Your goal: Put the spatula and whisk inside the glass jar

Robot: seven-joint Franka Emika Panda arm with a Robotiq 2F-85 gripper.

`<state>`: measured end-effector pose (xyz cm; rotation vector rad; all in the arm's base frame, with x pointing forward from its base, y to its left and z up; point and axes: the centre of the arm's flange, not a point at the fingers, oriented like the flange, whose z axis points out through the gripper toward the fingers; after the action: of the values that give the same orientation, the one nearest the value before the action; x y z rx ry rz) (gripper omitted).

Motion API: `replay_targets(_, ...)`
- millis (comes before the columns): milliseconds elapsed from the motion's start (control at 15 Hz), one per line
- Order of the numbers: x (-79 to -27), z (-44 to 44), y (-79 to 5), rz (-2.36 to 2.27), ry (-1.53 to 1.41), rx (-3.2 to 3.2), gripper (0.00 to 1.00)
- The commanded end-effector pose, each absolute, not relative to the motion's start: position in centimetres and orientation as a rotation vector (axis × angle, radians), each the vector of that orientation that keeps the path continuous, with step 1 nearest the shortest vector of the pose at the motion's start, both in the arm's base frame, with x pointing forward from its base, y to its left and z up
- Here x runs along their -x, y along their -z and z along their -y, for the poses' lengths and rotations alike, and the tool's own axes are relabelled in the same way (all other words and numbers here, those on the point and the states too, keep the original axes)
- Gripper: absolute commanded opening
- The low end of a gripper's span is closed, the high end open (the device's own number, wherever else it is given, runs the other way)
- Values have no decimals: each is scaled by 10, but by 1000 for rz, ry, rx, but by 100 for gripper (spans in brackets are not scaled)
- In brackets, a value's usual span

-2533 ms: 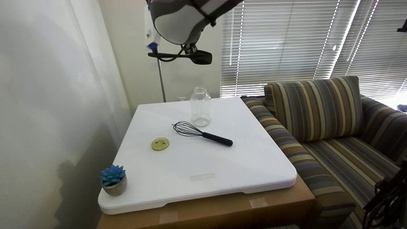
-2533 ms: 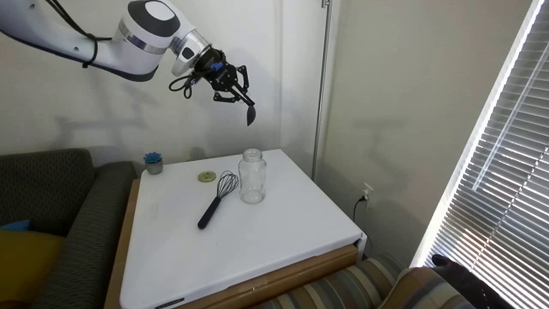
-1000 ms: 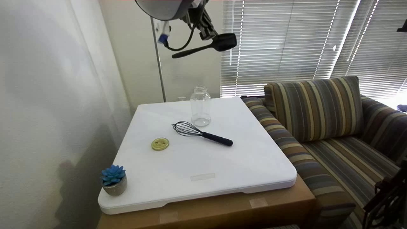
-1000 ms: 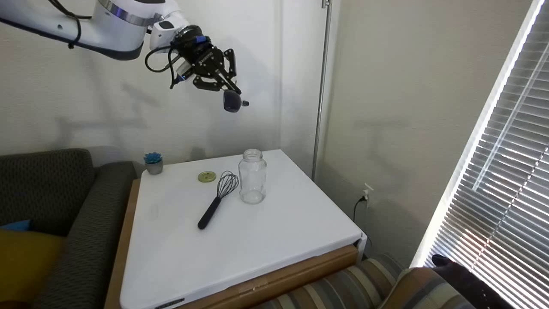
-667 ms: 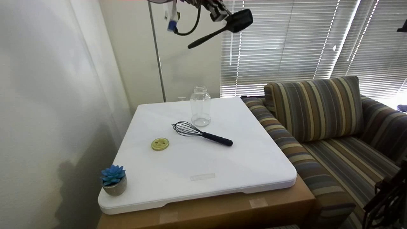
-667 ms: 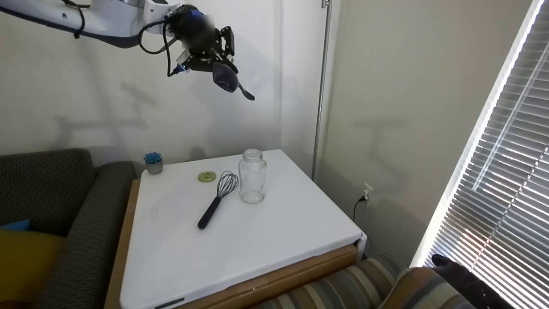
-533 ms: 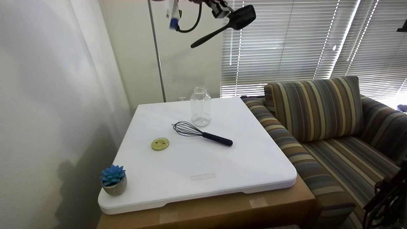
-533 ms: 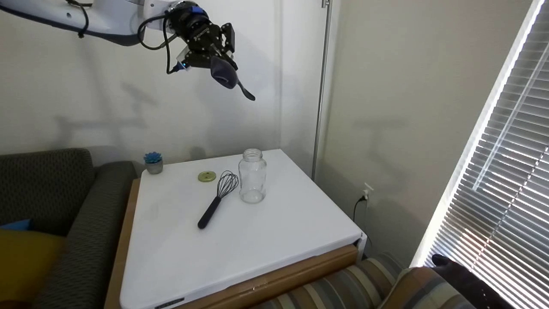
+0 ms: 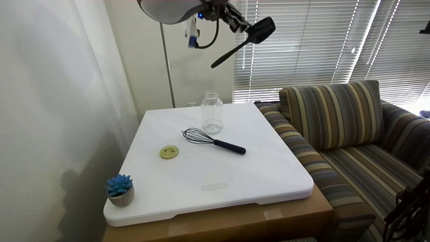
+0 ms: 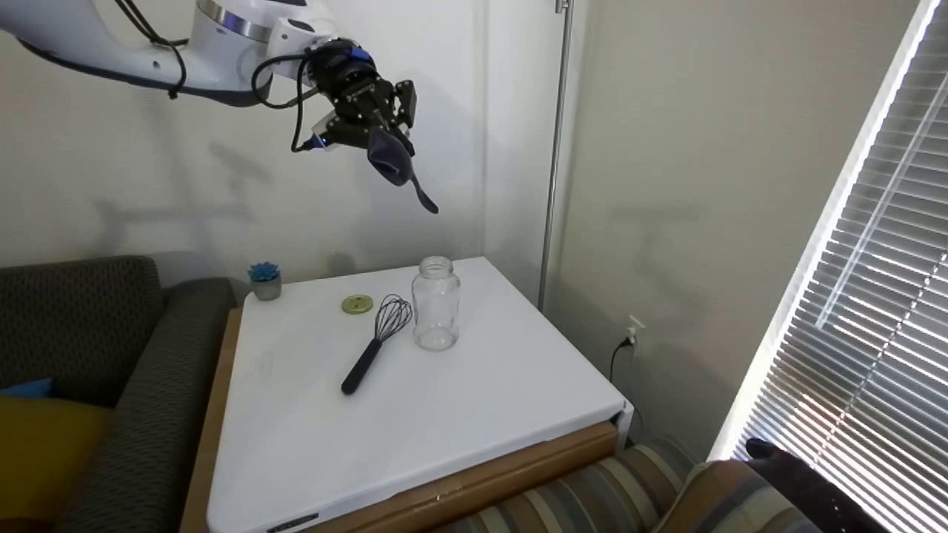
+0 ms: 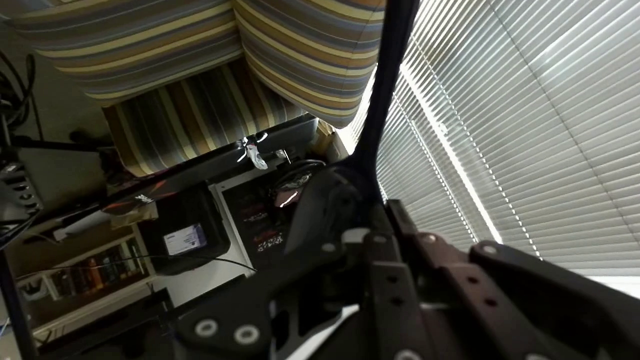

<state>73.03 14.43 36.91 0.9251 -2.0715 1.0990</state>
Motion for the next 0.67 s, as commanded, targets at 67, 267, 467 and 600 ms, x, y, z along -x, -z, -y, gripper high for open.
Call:
replay_targets(67, -786, -158, -352, 2009, -1010, -951, 1)
replay_targets(267, -786, -160, -347, 1975, -1000, -953, 1)
replay_targets(467, -785, -166, -343, 1951, -983, -967, 1)
replay_targets(600, -786, -170, -335, 1944, -984, -998, 1)
